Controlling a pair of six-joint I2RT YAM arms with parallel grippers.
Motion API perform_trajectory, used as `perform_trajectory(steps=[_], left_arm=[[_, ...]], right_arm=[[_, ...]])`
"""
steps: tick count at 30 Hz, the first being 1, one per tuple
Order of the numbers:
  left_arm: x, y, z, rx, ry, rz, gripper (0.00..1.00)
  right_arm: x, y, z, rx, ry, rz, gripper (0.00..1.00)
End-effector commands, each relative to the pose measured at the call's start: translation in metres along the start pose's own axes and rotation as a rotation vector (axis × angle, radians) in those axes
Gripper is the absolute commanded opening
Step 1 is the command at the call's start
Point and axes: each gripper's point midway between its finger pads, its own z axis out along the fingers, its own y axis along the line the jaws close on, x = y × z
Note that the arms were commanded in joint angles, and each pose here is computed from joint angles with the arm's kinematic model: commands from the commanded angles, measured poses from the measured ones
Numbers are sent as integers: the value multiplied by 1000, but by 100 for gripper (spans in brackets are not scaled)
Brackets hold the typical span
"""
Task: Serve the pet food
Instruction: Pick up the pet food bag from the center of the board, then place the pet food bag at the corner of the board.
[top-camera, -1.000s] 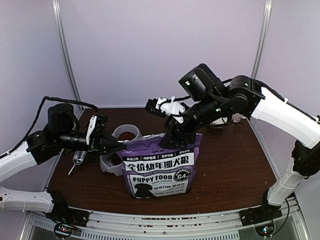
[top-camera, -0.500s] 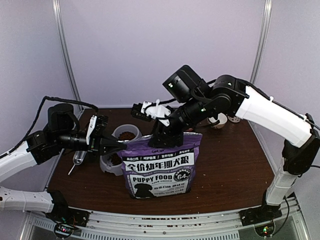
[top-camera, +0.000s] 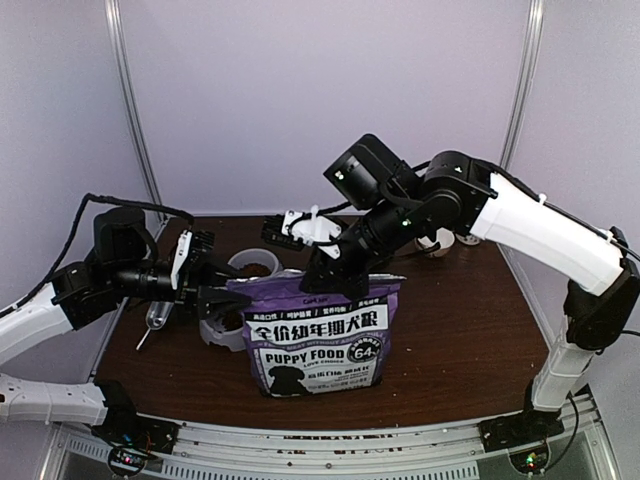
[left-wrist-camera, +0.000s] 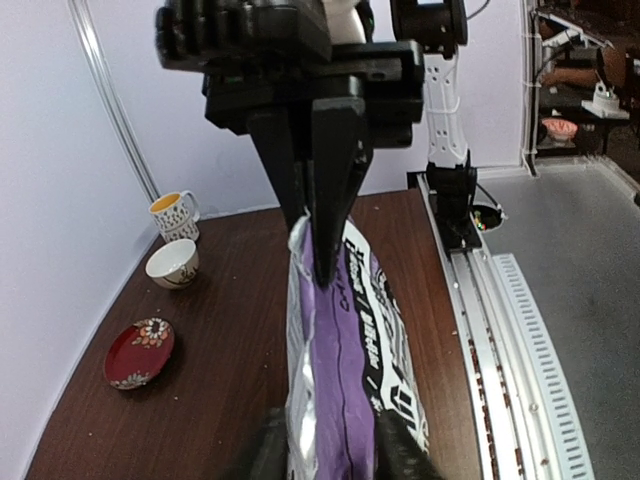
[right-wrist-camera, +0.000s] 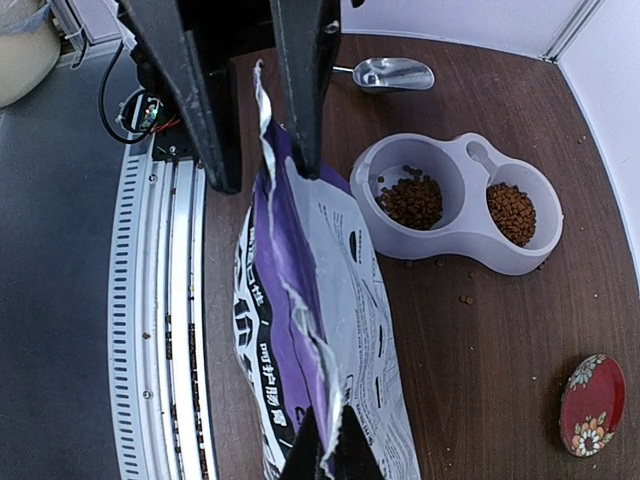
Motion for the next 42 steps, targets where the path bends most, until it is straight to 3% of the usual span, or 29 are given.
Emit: perform_trajectory(steps=[1, 3, 5, 7, 21, 34, 42], left_arm=[[-20, 3, -7, -30, -57, 50, 49], [-20, 5, -8, -49, -56, 51, 65], [-20, 7, -9, -69, -58, 53, 89], [-20, 9, -11, -86, -58, 55, 97], [-15, 22, -34, -251, -9, 5, 98], [17, 65, -92, -705, 78, -68, 98], [27, 85, -113, -877, 127, -99, 98]], right_arm=[[-8, -8, -25, 74, -50, 6, 0], [-8, -12, -30, 102, -57, 8, 0], [-6, -15, -34, 127, -64, 12, 0], [-5, -17, -39, 149, -75, 13, 0], [3, -30, -89, 307, -159, 32, 0], [28, -62, -176, 584, -269, 146, 0], [52, -84, -227, 788, -288, 224, 0]])
